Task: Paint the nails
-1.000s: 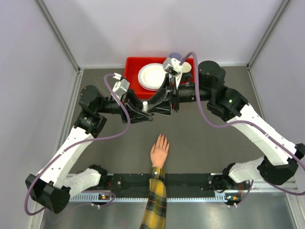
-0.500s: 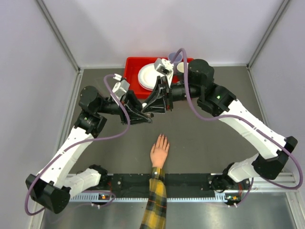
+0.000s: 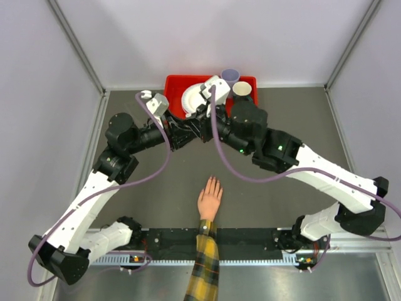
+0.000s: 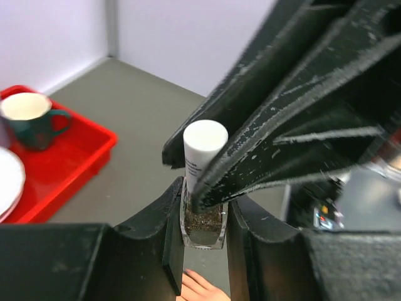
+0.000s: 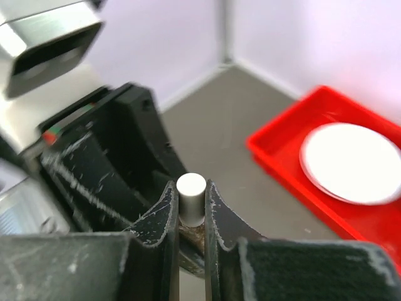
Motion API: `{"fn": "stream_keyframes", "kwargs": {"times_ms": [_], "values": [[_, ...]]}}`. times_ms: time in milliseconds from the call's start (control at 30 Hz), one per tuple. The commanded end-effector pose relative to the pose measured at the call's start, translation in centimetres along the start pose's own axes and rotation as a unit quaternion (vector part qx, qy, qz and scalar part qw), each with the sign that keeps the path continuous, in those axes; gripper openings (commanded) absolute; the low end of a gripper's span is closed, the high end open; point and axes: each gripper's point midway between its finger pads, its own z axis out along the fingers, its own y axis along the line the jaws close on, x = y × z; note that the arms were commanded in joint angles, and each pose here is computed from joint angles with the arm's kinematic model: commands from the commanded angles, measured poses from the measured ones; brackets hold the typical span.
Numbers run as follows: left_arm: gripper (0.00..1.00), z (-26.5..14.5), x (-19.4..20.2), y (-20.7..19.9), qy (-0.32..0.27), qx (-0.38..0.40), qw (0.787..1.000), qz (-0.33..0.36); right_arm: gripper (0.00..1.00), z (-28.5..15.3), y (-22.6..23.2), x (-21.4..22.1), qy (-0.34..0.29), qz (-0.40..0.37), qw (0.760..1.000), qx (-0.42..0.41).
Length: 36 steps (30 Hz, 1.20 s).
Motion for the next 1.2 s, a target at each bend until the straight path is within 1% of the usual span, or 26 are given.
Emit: {"fn": "stream_keyframes", "kwargs": {"times_ms": [0, 67, 100, 133, 167, 200, 233, 267, 300, 333, 367, 433, 467, 500, 533, 567, 600, 633, 667, 700, 733, 833, 867, 1000, 1100, 1167], "values": [[0.0, -0.8, -4.4, 8.4, -0.105, -0.211, 0.972, 0.025, 0.0, -1.7, -4.6, 1.2, 0.028, 0.01, 0.978, 0.206], [0.0, 0.2, -4.2, 7.9, -0.096, -0.18, 0.979, 0.023, 0.01, -1.9, -4.1, 0.4, 0.022, 0.016, 0.981, 0.192], [0.0, 0.5, -3.9, 7.6, -0.087, -0.166, 0.982, 0.022, 0.08, -1.9, -3.5, 0.2, 0.023, 0.017, 0.985, 0.17], [0.0, 0.9, -3.6, 6.7, -0.076, -0.139, 0.987, 0.023, 0.27, -2.0, -3.4, -0.3, 0.019, 0.018, 0.987, 0.158], [0.0, 1.1, -3.0, 6.2, -0.063, -0.123, 0.99, 0.02, 0.37, -2.2, -3.1, -0.6, 0.019, 0.016, 0.989, 0.144], [0.0, 1.1, -2.5, 5.8, -0.054, -0.111, 0.992, 0.021, 0.44, -2.6, -2.2, -1.1, 0.018, 0.018, 0.994, 0.109], [0.0, 1.2, -1.8, 4.7, -0.04, -0.079, 0.996, 0.022, 0.52, -2.7, -2.6, -1.4, 0.019, 0.02, 0.995, 0.095], [0.0, 1.0, -1.2, 4.0, -0.026, -0.061, 0.997, 0.027, 0.54, -3.0, -2.3, -1.7, 0.017, 0.023, 0.997, 0.074], [0.0, 0.9, -0.7, 3.4, -0.015, -0.045, 0.998, 0.03, 0.56, -3.8, -1.3, -2.2, 0.014, 0.03, 0.999, 0.032], [0.0, 0.8, -0.3, 2.5, -0.006, -0.022, 0.999, 0.034, 0.58, -4.2, -2.1, -2.6, 0.008, 0.035, 0.999, 0.026], [0.0, 0.4, 0.2, 0.9, 0.008, 0.019, 0.999, 0.042, 0.6, -4.7, -2.0, -3.0, 0.003, 0.033, 0.999, 0.011], [0.0, -0.1, 0.7, -1.0, 0.02, 0.07, 0.996, 0.048, 0.61, -5.8, -0.9, -3.4, 0.001, 0.027, 0.999, -0.047], [0.0, -0.7, 1.0, -3.0, 0.03, 0.123, 0.991, 0.05, 0.61, -6.2, -0.5, -3.3, 0.004, 0.024, 0.995, -0.093], [0.0, -1.0, 1.0, -4.0, 0.031, 0.148, 0.987, 0.053, 0.59, -6.5, -0.2, -3.0, 0.007, 0.024, 0.993, -0.119], [0.0, -1.4, 1.0, -5.0, 0.031, 0.175, 0.983, 0.054, 0.53, -6.7, -0.6, -3.3, 0.001, 0.024, 0.991, -0.135], [0.0, -2.4, 1.3, -6.9, 0.044, 0.231, 0.971, 0.036, 0.53, -7.3, 1.0, -3.3, 0.001, 0.02, 0.981, -0.192], [0.0, -2.5, 0.8, -7.5, 0.033, 0.251, 0.966, 0.051, 0.51, -7.4, 1.4, -2.8, 0.005, 0.02, 0.977, -0.213], [0.0, -2.9, 0.7, -8.2, 0.035, 0.266, 0.962, 0.048, 0.51, -7.6, 1.7, -3.3, -0.01, 0.014, 0.973, -0.231], [0.0, -3.2, 0.8, -8.7, 0.042, 0.279, 0.959, 0.036, 0.51, -7.8, 2.3, -3.0, -0.006, 0.013, 0.965, -0.26], [0.0, -3.4, 0.6, -9.0, 0.039, 0.287, 0.956, 0.044, 0.52, -7.8, 2.7, -3.1, -0.009, 0.012, 0.962, -0.274], [0.0, -3.4, 0.6, -9.0, 0.041, 0.288, 0.956, 0.042, 0.52, -7.4, 2.9, -2.8, -0.004, 0.02, 0.958, -0.285], [0.0, -3.5, 0.6, -9.1, 0.043, 0.289, 0.956, 0.037, 0.51, -7.5, 4.4, -3.5, -0.016, 0.03, 0.942, -0.334], [0.0, -3.5, 0.6, -9.2, 0.044, 0.29, 0.955, 0.035, 0.5, -7.3, 4.8, -3.9, -0.024, 0.028, 0.935, -0.353], [0.0, -3.5, 0.5, -9.1, 0.04, 0.283, 0.958, 0.036, 0.4, -7.0, 5.6, -4.1, -0.022, 0.039, 0.922, -0.385], [0.0, -3.5, 0.5, -9.0, 0.039, 0.281, 0.958, 0.036, 0.41, -6.7, 6.1, -3.6, -0.014, 0.048, 0.911, -0.408], [0.0, -3.2, 0.5, -8.8, 0.038, 0.279, 0.959, 0.035, 0.41, -6.5, 6.1, -2.9, -0.006, 0.054, 0.909, -0.413]]}}
